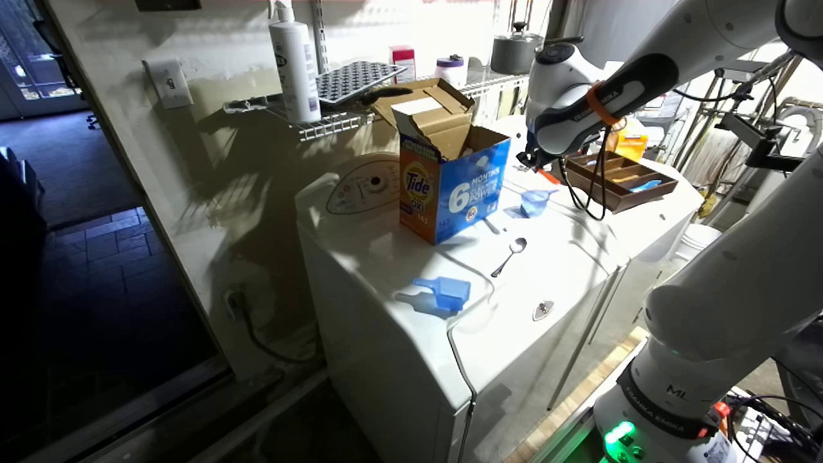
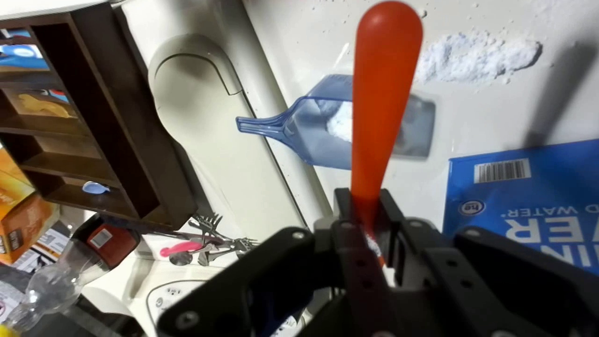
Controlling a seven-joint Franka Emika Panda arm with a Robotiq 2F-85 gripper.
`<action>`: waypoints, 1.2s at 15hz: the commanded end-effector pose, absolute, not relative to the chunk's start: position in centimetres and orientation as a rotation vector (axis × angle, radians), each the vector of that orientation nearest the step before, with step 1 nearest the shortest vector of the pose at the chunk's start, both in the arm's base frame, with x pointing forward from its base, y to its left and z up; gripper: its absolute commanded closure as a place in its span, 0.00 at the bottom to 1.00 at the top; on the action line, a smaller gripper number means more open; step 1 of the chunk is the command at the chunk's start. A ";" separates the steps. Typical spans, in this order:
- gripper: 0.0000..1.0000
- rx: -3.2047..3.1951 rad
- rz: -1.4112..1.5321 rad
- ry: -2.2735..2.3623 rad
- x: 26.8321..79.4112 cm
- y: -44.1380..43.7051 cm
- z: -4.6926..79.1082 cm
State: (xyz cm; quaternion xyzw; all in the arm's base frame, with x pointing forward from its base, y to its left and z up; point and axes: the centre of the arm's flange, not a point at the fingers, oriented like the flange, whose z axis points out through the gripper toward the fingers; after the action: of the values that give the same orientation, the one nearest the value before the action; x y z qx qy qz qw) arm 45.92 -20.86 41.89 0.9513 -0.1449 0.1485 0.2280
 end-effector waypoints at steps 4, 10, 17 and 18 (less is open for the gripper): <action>0.96 2.545 0.436 -0.408 47.2 -20.0 46.8; 0.96 2.497 0.474 -0.394 48.8 -19.2 51.0; 0.96 2.452 0.541 -0.294 50.5 -16.1 55.0; 0.96 2.444 0.551 -0.273 50.8 -15.4 55.4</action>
State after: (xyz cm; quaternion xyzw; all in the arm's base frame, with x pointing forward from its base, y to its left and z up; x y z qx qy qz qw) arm 50.22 -17.31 53.50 0.9286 -0.1234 0.2028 0.2852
